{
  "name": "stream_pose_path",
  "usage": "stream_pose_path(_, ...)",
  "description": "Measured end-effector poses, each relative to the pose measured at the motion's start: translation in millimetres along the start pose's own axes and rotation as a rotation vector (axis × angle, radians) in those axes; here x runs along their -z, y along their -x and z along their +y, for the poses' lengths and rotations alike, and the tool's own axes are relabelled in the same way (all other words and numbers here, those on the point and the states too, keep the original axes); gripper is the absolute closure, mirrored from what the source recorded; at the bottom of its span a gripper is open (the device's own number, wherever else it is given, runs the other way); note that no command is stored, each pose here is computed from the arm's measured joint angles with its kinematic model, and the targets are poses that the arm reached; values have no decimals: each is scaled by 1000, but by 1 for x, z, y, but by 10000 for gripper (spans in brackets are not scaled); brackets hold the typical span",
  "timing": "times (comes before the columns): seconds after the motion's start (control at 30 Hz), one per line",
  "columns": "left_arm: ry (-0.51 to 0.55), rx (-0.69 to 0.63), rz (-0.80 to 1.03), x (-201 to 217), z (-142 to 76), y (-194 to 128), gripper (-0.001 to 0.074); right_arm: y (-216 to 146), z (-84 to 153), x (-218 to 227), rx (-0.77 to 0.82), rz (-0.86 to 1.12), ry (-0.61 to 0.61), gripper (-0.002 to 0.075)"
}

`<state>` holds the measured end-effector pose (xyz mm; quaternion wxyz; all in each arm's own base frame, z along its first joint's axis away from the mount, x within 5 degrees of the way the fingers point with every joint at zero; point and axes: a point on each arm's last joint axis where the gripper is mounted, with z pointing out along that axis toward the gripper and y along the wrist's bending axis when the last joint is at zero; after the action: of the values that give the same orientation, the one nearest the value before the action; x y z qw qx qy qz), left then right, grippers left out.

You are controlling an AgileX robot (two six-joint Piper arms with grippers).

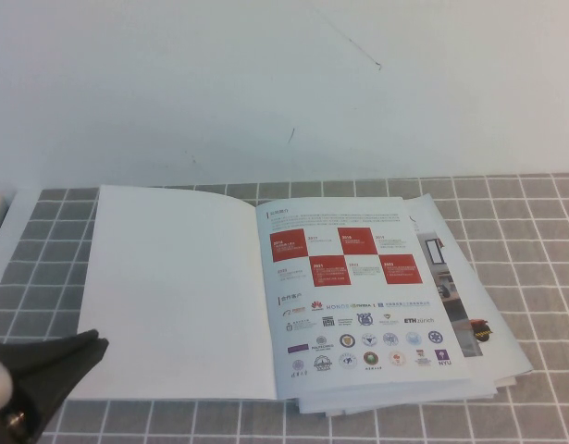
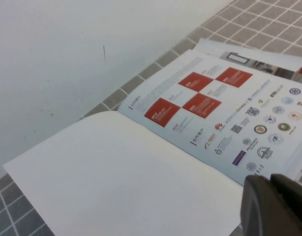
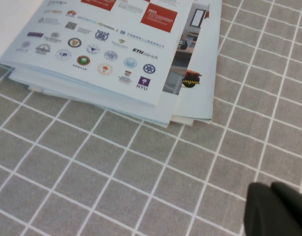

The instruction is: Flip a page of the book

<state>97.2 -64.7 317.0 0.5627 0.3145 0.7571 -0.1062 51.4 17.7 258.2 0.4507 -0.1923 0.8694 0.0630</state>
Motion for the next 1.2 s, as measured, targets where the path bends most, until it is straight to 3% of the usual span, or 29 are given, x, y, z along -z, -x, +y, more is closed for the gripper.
stream_pose_path(0.3, 24, 44, -129, 29, -6, -35, 739, 0, 0, 0, 0, 0, 0, 727)
stream_pose_path(0.6, 15, 55, 33, 32, -8, -54, 739, 0, 0, 0, 0, 0, 0, 727)
stream_pose_path(0.7, 26, 163, 84, 32, -8, -59, 739, 0, 0, 0, 0, 0, 0, 727)
stream_pose_path(0.8, 74, 282, 99, 33, -4, -61, 739, 0, 0, 0, 0, 0, 0, 727)
stream_pose_path(0.97, 185, 351, 61, 35, 5, -65, 739, 0, 0, 0, 0, 0, 0, 727)
stream_pose_path(1.2, 334, 424, -75, 33, 5, -102, 739, 0, 0, 0, 0, -2, 0, 727)
